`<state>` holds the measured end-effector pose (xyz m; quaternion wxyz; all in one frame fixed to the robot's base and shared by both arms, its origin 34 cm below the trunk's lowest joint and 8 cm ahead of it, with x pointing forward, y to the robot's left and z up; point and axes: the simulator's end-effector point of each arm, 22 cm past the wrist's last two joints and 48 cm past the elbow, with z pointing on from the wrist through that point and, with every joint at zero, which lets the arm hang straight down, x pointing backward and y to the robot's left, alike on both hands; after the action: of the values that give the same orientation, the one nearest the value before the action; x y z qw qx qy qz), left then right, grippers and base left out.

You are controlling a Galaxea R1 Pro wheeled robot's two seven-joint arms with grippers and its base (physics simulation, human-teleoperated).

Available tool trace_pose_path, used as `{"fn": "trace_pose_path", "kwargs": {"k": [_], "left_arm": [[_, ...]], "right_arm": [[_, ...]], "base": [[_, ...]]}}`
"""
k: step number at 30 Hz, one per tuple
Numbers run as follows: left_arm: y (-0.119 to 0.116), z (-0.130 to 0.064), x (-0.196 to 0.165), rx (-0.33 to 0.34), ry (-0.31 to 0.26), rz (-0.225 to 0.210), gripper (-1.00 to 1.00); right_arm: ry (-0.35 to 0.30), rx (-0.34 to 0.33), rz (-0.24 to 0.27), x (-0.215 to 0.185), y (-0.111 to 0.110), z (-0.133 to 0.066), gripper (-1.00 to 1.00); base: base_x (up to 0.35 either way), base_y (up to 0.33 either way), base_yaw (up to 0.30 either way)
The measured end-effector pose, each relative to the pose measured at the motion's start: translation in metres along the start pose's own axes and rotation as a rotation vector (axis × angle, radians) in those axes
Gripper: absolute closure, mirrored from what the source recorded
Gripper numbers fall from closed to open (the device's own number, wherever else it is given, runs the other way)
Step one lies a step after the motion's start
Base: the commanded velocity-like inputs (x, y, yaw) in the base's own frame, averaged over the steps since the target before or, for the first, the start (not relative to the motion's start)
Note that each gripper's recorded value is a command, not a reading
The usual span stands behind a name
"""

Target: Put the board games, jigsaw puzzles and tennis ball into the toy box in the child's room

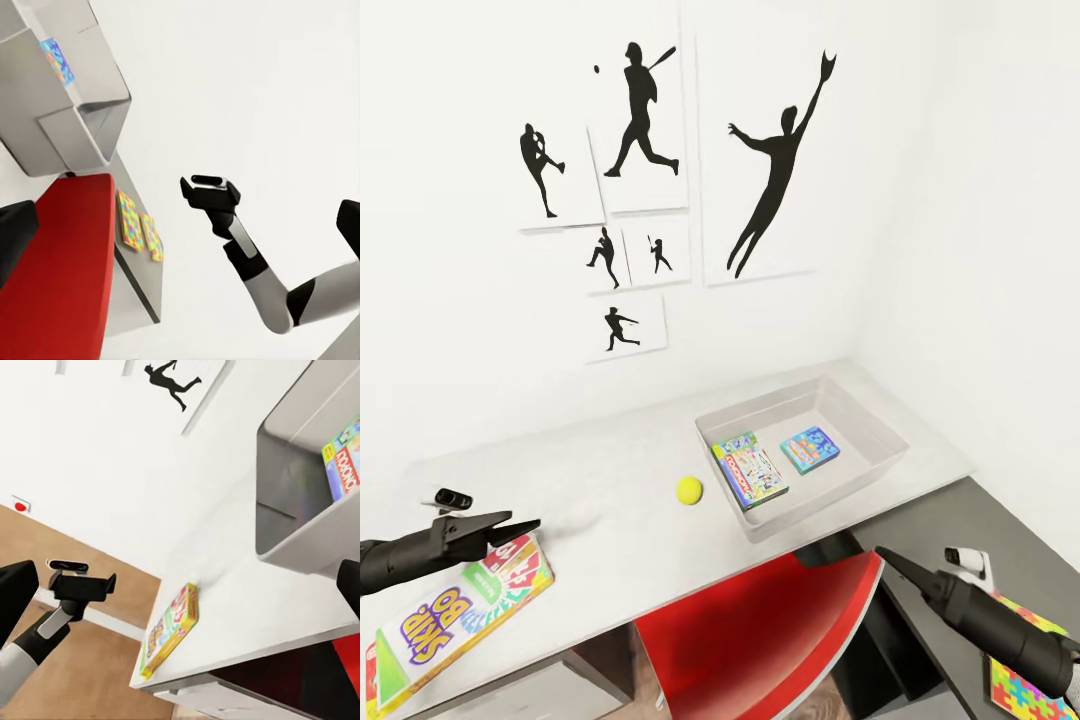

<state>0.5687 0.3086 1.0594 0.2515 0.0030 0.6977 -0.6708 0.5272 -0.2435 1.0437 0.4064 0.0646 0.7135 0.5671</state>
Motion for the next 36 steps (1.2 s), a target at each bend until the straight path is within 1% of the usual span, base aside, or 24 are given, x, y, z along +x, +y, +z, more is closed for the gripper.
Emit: {"fn": "trace_pose_path", "kwargs": {"k": [4,5,14,20,23,28,36], "left_arm": [[0.000,-0.002,-0.001,-0.002,-0.005,0.004,-1.00],[-0.002,-0.006,-0.007,-0.004,-0.023,0.016,-1.00],[-0.003,-0.007,-0.009,-0.004,-0.034,0.022,-1.00],[-0.005,-0.007,-0.010,-0.001,-0.035,0.027,-1.00],[-0.007,-0.007,-0.010,0.000,-0.035,0.032,-1.00],[-0.011,-0.007,-0.011,0.002,-0.036,0.039,-1.00],[-0.017,-0.008,-0.013,0.006,-0.038,0.053,-1.00]], "right_arm": [[-0.028,-0.009,0.028,0.005,-0.001,0.005,-1.00],[-0.041,-0.013,0.034,0.005,-0.001,0.006,-1.00],[-0.047,-0.013,0.036,0.006,-0.001,0.007,-1.00],[-0.053,-0.019,0.027,0.003,0.001,0.006,-1.00],[-0.070,-0.023,0.003,-0.001,0.003,0.005,-1.00],[-0.087,-0.027,-0.021,-0.005,0.006,0.004,-1.00],[-0.096,-0.033,-0.032,-0.007,0.010,0.002,-1.00]], "base": [[0.000,0.000,0.000],[0.000,0.000,0.000],[0.000,0.000,0.000],[-0.011,0.000,0.000],[-0.111,0.000,0.000],[-0.235,0.000,0.000],[-0.088,0.000,0.000]]}}
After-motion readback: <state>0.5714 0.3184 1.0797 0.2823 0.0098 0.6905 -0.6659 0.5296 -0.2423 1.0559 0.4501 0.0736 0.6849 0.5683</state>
